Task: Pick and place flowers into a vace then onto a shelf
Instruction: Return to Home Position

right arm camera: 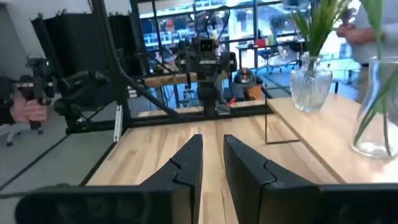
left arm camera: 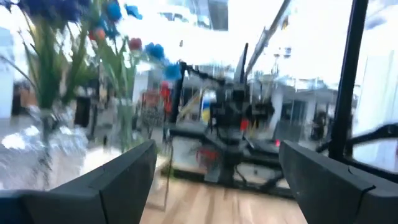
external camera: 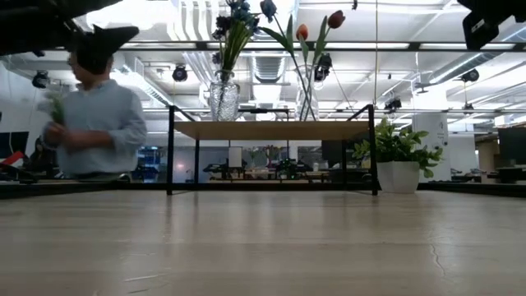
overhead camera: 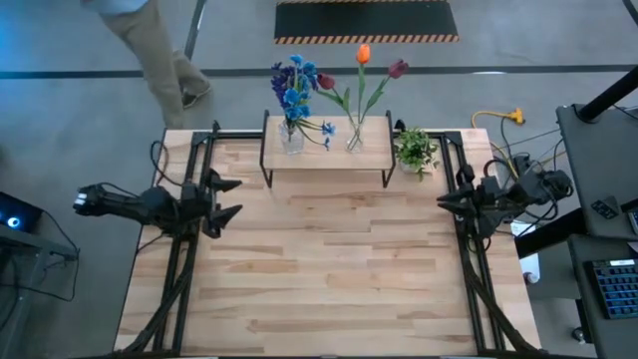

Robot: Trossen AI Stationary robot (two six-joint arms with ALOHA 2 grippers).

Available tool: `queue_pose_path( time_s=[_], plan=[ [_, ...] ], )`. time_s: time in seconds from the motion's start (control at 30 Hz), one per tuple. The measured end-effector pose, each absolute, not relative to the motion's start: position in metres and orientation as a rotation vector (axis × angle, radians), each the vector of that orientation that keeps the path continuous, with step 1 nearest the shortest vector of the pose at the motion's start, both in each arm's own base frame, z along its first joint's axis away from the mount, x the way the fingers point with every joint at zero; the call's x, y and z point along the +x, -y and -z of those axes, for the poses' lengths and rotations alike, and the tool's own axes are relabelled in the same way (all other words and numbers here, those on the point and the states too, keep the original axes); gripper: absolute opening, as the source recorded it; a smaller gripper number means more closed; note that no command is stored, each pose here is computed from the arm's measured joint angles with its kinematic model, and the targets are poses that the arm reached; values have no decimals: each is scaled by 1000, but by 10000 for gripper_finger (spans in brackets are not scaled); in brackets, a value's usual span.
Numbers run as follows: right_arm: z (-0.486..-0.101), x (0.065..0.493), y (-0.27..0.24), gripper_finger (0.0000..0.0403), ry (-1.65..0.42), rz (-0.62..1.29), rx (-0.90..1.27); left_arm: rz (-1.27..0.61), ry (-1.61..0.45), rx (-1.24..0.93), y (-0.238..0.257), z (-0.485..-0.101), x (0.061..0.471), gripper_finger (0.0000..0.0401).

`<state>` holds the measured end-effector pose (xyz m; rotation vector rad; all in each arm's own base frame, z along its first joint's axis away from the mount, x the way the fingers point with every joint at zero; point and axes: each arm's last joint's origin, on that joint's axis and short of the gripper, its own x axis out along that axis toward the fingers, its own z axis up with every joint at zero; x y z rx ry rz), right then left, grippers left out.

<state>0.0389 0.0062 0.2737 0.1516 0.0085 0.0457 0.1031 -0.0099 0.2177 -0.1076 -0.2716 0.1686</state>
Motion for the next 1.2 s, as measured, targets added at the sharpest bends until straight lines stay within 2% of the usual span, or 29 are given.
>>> queue_pose_path(
  time_s=[0.23, 0.47, 0.87, 1.2],
  plan=[
    [-260, 49, -11, 57, -3, -59, 197, -185, 394, -61, 7, -208, 87, 322],
    [-240, 67, -20, 57, 112, -68, 200, -219, 346, -77, 6, -200, 91, 322],
    [-194, 87, -29, 57, 267, -86, 244, -171, 415, -98, 7, -206, 89, 322],
    [-191, 95, -10, 57, 251, -56, 239, -132, 370, -115, 9, -202, 94, 322]
  ],
)
